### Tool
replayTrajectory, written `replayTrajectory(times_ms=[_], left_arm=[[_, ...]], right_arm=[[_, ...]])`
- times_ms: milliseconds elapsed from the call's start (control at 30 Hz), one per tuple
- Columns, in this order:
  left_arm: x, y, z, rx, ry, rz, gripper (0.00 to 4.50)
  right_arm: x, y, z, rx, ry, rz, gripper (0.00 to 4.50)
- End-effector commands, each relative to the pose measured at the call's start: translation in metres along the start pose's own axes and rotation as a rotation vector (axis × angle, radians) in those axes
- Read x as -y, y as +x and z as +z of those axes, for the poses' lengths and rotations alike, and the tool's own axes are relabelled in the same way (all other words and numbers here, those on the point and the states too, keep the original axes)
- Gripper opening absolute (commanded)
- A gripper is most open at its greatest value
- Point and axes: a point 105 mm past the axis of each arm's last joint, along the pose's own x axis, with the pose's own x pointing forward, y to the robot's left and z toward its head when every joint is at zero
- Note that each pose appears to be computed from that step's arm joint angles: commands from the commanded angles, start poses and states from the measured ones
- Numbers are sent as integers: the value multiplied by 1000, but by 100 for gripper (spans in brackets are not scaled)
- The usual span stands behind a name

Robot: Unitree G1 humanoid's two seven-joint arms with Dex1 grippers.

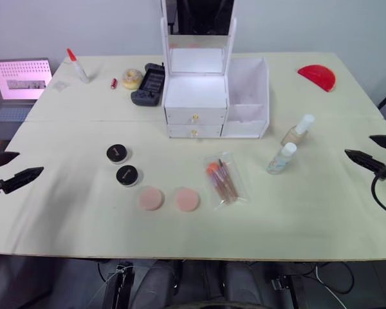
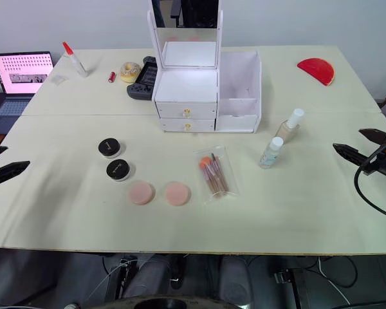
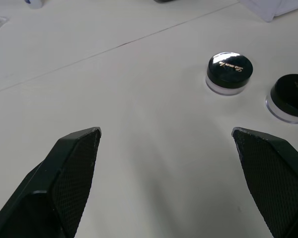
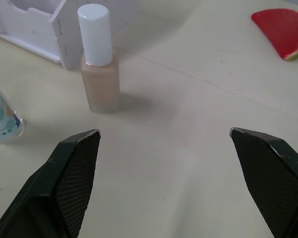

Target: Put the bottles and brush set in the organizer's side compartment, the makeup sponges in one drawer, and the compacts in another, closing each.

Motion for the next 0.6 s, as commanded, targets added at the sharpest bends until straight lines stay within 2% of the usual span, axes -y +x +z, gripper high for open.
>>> replayTrajectory(times_ms=[33,467,600], left_arm=[[-7,-4,6,20,37,42,445],[-9,0,7,51,7,44,445],[-4,6,4,39,31,42,445]], right_arm=[[3,-4,12,39,-25,-11,450],[0,-2,14,37,-28,3,450],[-12,1,15,26,-54,22,450]])
